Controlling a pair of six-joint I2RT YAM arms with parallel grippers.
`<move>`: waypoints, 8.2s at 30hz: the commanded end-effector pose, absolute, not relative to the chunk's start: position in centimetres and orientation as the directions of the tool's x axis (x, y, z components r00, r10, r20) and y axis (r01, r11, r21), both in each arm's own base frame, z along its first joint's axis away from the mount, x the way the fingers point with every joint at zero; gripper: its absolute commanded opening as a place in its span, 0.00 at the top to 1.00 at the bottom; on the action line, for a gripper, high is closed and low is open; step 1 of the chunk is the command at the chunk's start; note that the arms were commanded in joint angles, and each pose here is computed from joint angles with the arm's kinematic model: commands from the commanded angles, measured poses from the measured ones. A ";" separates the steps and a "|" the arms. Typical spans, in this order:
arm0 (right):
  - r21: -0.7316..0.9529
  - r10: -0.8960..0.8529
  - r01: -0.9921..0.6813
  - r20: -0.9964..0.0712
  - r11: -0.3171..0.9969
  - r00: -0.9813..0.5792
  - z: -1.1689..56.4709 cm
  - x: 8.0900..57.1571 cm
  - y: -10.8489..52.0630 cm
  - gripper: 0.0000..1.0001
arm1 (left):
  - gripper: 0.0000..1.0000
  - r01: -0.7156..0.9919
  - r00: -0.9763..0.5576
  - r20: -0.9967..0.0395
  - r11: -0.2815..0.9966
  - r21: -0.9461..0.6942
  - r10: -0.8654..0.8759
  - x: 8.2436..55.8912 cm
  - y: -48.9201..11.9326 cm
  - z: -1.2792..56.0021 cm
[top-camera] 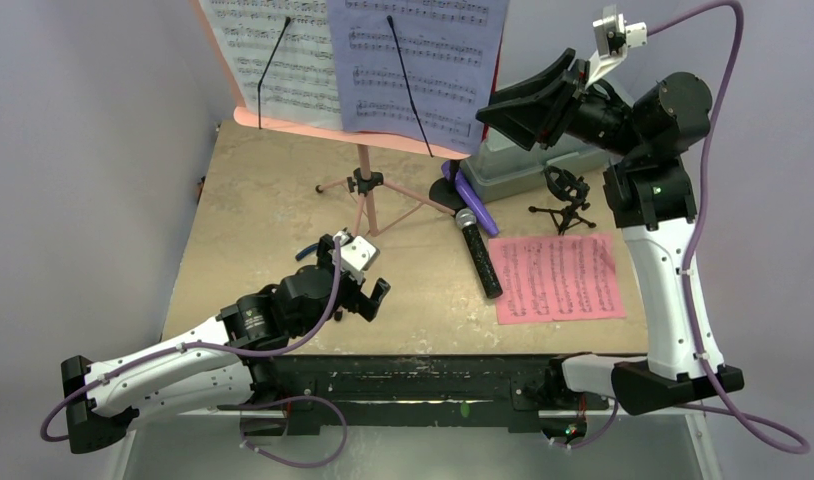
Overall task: Pack up the instrument practice props
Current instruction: Pick up the sheet music from the music stand, then place the sheet music at the center of the board, then pick up the sheet music from the music stand.
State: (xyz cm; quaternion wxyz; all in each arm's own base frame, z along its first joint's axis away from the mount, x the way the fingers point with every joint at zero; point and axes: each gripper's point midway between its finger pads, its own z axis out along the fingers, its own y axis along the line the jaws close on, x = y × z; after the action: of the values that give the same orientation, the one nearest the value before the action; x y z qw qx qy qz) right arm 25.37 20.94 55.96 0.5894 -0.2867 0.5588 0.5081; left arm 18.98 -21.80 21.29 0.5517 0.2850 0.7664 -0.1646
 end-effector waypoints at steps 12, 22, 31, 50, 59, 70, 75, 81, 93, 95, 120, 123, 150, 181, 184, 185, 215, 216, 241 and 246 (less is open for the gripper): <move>0.118 0.284 -0.934 -0.959 0.337 -0.018 58.6 24.9 21.3 0.69 | 0.00 0.628 -0.219 -0.943 0.776 0.061 0.251 18.9 -22.1 21.6; 0.116 0.292 -0.923 -0.956 0.367 -0.004 59.1 26.0 21.3 0.86 | 0.00 0.633 -0.223 -0.941 0.772 0.059 0.255 18.9 -22.2 21.4; -0.049 0.265 -0.928 -0.952 0.368 0.155 62.6 22.1 20.0 1.00 | 0.01 0.635 -0.227 -0.941 0.770 0.054 0.253 18.8 -22.1 21.3; -0.264 0.120 -0.786 -0.912 0.560 0.392 65.8 15.6 14.4 1.00 | 0.01 0.645 -0.213 -0.951 0.763 0.035 0.224 18.4 -21.9 22.2; -0.221 0.034 -0.658 -0.935 0.720 0.352 62.6 16.5 11.8 1.00 | 0.01 0.652 -0.209 -0.955 0.758 0.026 0.212 18.2 -21.9 22.6; -0.337 -0.253 -0.407 -0.936 0.849 0.247 53.8 17.1 7.0 1.00 | 0.01 0.664 -0.208 -0.956 0.748 0.019 0.209 18.0 -22.0 22.7; -0.430 -0.393 -0.334 -0.903 0.839 0.177 49.6 14.9 5.3 1.00 | 0.01 0.665 -0.208 -0.955 0.746 0.018 0.209 18.0 -22.1 22.7; -0.460 -0.492 -0.322 -0.870 0.828 -0.022 42.2 15.4 2.8 1.00 | 0.01 0.668 -0.213 -0.952 0.744 0.022 0.220 18.0 -22.3 22.4; -0.368 -0.609 -0.562 -0.720 0.741 -0.332 28.9 18.8 1.5 1.00 | 0.01 0.665 -0.218 -0.951 0.747 0.022 0.222 18.0 -22.2 22.3; -0.387 -0.640 -0.568 -0.682 0.727 -0.354 28.1 18.8 0.7 1.00 | 0.01 0.666 -0.216 -0.951 0.746 0.021 0.219 18.0 -22.2 22.4; -0.564 -0.757 -0.541 -0.265 0.624 -0.596 20.7 22.4 -8.5 1.00 | 0.01 0.670 -0.222 -0.948 0.742 0.021 0.228 17.9 -22.3 22.1; -0.587 -0.743 -0.500 -0.294 0.637 -0.601 20.3 24.7 -8.9 1.00 | 0.01 0.670 -0.222 -0.948 0.742 0.021 0.227 17.9 -22.3 22.1; -0.618 -0.675 -0.331 -0.479 0.713 -0.561 16.1 30.1 -8.7 0.54 | 0.01 0.674 -0.226 -0.944 0.738 0.026 0.240 17.9 -22.5 21.8; -0.054 -0.384 -0.806 -0.897 0.589 -0.220 22.1 22.3 9.1 0.27 | 0.01 0.676 -0.167 -0.977 0.737 -0.012 0.137 17.8 -22.2 24.6; -0.019 -0.345 -0.835 -0.916 0.550 -0.206 22.7 21.8 10.1 0.26 | 0.01 0.679 -0.164 -0.978 0.734 -0.015 0.131 17.8 -22.4 24.8; -0.014 -0.341 -0.846 -0.919 0.533 -0.200 22.6 21.5 10.4 0.26 | 0.01 0.683 -0.164 -0.979 0.730 -0.024 0.121 17.8 -22.6 25.1; 0.168 0.160 -0.931 -0.980 0.324 -0.121 47.4 19.1 15.5 0.28 | 0.01 0.612 -0.171 -0.961 0.788 0.071 0.219 19.2 -21.2 23.1; 0.184 0.182 -0.931 -0.975 0.316 -0.131 48.2 19.0 15.6 0.29 | 0.01 0.612 -0.171 -0.960 0.788 0.071 0.220 19.1 -21.1 23.1; 0.403 0.320 -0.892 -0.889 0.206 -0.328 54.5 22.3 18.7 0.34 | 0.01 0.622 -0.195 -0.949 0.779 0.076 0.249 19.0 -21.3 22.2; 0.401 0.315 -0.894 -0.890 0.198 -0.329 54.5 22.4 19.0 0.35 | 0.01 0.623 -0.197 -0.947 0.779 0.077 0.252 19.0 -21.3 22.1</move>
State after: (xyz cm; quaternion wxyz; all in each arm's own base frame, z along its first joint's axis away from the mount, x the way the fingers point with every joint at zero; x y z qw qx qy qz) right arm 23.29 18.88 52.55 0.4984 -0.2379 0.5938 0.5852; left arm 18.83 -21.17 21.74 0.5590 0.2893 0.7599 -0.1624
